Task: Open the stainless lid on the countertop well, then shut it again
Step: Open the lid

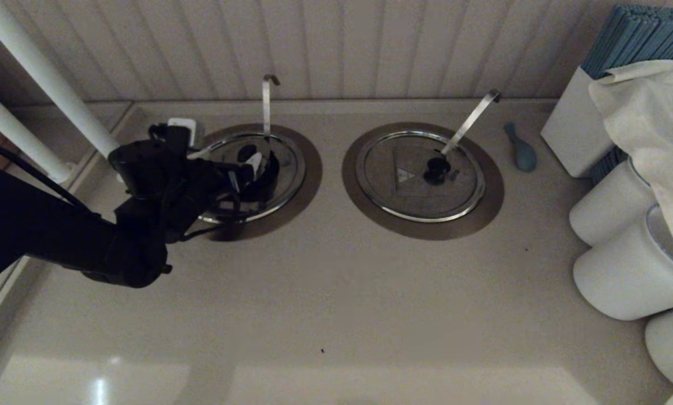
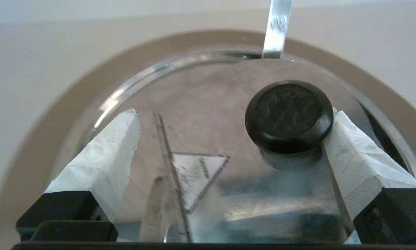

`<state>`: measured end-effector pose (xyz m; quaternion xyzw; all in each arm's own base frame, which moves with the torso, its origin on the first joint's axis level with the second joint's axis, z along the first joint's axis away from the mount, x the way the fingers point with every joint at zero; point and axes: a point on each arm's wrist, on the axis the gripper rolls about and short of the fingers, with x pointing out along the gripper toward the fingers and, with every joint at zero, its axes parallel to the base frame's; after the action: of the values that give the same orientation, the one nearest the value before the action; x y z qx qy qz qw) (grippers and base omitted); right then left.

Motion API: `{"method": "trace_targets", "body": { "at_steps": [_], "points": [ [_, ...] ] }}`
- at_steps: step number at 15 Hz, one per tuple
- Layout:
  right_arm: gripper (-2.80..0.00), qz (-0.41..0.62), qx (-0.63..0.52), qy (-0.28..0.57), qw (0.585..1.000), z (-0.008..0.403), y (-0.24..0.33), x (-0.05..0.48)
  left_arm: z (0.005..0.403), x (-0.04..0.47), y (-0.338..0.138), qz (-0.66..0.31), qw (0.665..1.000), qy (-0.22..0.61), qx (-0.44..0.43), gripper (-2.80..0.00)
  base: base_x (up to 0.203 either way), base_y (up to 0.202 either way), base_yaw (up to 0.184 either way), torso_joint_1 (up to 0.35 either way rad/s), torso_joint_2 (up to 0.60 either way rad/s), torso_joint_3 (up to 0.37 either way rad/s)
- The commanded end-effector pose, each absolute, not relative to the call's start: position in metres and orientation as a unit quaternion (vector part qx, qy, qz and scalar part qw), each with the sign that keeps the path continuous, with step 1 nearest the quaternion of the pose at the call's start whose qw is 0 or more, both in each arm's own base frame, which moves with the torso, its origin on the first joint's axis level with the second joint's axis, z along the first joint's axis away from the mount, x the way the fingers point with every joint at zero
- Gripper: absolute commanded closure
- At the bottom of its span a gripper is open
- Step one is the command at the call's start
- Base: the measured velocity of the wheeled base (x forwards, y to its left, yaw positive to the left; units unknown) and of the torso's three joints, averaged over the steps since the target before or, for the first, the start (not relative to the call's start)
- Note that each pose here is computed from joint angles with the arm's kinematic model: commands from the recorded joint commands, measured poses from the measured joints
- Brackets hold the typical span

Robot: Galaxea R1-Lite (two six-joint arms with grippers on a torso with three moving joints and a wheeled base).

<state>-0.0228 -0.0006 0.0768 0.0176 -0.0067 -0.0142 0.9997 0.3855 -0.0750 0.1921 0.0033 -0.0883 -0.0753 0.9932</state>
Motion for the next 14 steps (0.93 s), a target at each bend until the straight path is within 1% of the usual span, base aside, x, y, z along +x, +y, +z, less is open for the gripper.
{"method": "trace_targets", "body": {
  "at_steps": [1, 7, 9, 14],
  "points": [
    [0.0, -0.014, 0.018, -0.006, 1.0, 0.077, -0.001, -0.023, 0.201, 0.383, -0.068, -0.067, 0.992, -0.102, 0.002, -2.8, 0.0, 0.0, 0.0, 0.0, 0.0, 0.0],
    [0.0, -0.015, 0.018, -0.007, 1.0, 0.077, -0.001, -0.023, 0.209, 0.381, -0.053, -0.06, 0.992, -0.11, 0.005, -2.8, 0.0, 0.0, 0.0, 0.0, 0.0, 0.0],
    [0.0, -0.014, 0.018, -0.006, 1.0, 0.077, -0.001, -0.023, 0.212, 0.38, -0.043, -0.063, 0.993, -0.103, 0.008, -2.8, 0.0, 0.0, 0.0, 0.0, 0.0, 0.0],
    [0.0, -0.014, 0.018, -0.007, 1.0, 0.077, -0.001, -0.023, 0.22, 0.377, -0.015, -0.049, 0.992, -0.117, 0.015, -2.8, 0.0, 0.0, 0.0, 0.0, 0.0, 0.0]
  ]
}}
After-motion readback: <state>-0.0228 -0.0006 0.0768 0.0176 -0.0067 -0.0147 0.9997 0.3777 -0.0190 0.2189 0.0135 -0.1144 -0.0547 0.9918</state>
